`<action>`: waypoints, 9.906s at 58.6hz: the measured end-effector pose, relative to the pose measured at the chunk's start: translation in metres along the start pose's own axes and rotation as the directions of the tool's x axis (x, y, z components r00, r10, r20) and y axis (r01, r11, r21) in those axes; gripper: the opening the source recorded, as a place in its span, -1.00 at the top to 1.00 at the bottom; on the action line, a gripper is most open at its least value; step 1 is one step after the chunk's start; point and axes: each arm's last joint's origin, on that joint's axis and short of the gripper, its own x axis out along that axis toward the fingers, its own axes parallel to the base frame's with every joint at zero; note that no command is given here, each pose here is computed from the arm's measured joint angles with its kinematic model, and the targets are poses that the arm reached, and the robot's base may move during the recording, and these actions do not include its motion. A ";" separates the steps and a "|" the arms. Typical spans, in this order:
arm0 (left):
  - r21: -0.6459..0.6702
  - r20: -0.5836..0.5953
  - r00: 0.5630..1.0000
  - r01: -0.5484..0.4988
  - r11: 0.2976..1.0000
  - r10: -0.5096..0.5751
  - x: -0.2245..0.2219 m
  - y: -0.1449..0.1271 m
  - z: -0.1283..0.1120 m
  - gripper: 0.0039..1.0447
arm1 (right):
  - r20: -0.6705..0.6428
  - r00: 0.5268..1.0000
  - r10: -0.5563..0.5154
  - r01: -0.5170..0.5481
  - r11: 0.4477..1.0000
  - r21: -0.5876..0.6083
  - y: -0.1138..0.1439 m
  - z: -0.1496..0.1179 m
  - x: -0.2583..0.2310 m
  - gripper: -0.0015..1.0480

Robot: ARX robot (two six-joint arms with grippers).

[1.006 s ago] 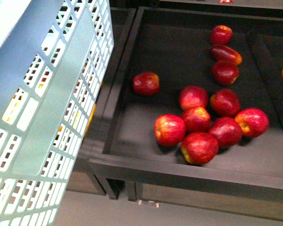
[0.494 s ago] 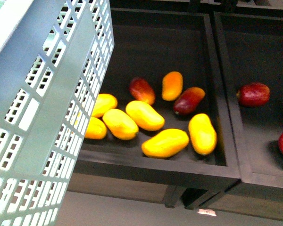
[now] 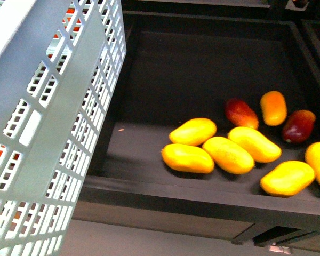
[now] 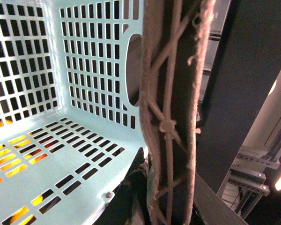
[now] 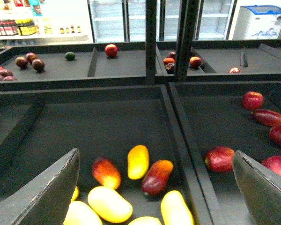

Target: Pick mango and avocado into basket

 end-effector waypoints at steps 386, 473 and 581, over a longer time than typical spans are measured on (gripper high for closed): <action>0.724 -0.474 0.813 0.140 0.675 0.340 0.120 -0.022 -0.164 0.85 | -0.213 0.971 0.112 -0.026 0.929 0.370 0.080 0.108 0.169 -0.24; 0.727 -0.475 0.810 0.142 0.672 0.343 0.119 -0.021 -0.165 0.85 | -0.139 0.990 0.031 0.001 0.975 0.224 0.080 0.078 0.131 -0.65; 0.725 -0.474 0.811 0.138 0.675 0.343 0.119 -0.021 -0.165 0.85 | -0.016 1.000 -0.003 0.004 1.000 0.002 0.013 0.016 0.054 -0.83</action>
